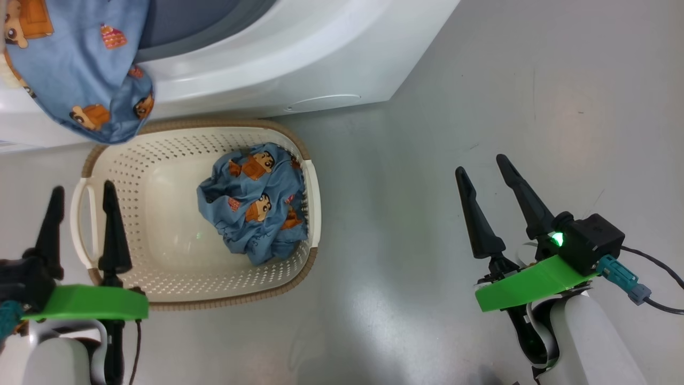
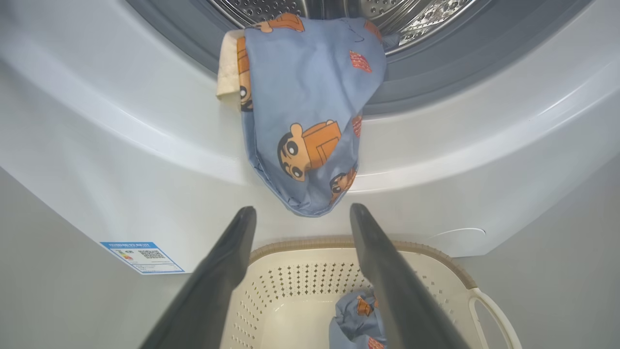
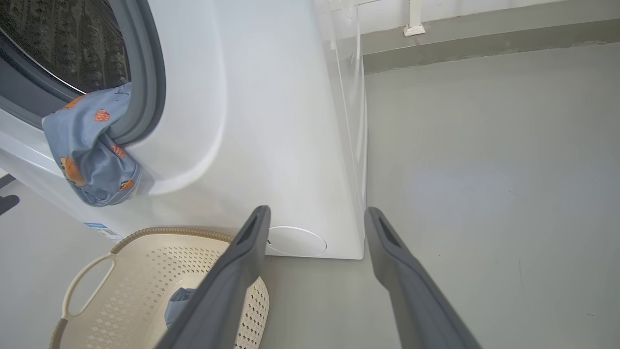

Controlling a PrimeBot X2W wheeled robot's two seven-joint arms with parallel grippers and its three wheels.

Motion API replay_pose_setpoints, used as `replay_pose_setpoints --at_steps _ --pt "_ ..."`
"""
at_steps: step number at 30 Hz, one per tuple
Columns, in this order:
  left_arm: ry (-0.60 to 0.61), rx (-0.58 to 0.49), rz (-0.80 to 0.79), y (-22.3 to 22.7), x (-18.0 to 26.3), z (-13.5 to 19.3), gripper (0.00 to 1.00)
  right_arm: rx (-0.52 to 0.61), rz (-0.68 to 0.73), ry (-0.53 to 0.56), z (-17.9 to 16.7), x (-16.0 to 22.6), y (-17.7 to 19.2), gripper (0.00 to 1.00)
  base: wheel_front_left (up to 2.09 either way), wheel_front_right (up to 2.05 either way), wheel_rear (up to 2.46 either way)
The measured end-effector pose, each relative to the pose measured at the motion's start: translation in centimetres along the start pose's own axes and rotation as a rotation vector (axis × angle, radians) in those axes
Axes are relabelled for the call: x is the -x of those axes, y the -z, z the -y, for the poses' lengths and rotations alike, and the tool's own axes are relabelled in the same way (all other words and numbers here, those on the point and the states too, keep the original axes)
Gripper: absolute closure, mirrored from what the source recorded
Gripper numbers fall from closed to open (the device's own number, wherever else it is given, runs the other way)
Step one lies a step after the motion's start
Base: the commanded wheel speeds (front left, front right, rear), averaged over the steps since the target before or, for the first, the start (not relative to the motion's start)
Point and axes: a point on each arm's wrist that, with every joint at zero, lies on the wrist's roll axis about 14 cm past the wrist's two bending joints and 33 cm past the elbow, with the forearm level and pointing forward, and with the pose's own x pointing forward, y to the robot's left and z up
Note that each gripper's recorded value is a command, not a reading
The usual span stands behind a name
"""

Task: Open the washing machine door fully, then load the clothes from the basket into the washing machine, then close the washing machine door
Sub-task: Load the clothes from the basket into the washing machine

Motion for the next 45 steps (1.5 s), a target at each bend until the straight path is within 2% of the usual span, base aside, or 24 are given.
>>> replay_pose_setpoints --at_steps 19,33,45 --pt "-0.004 0.004 -0.029 0.9 0.3 0.0 0.00 -0.001 -0.005 0.000 0.0 0.0 0.2 0.00 0.00 0.00 0.00" --pt "0.024 0.026 0.020 -0.6 -3.6 1.2 0.00 0.004 -0.012 0.011 0.4 0.4 0.3 0.00 0.00 0.00 0.00" --pt "0.018 0.044 -0.021 0.5 -7.1 1.8 0.00 0.002 -0.027 0.033 1.2 0.8 0.7 0.00 0.00 0.00 0.00"
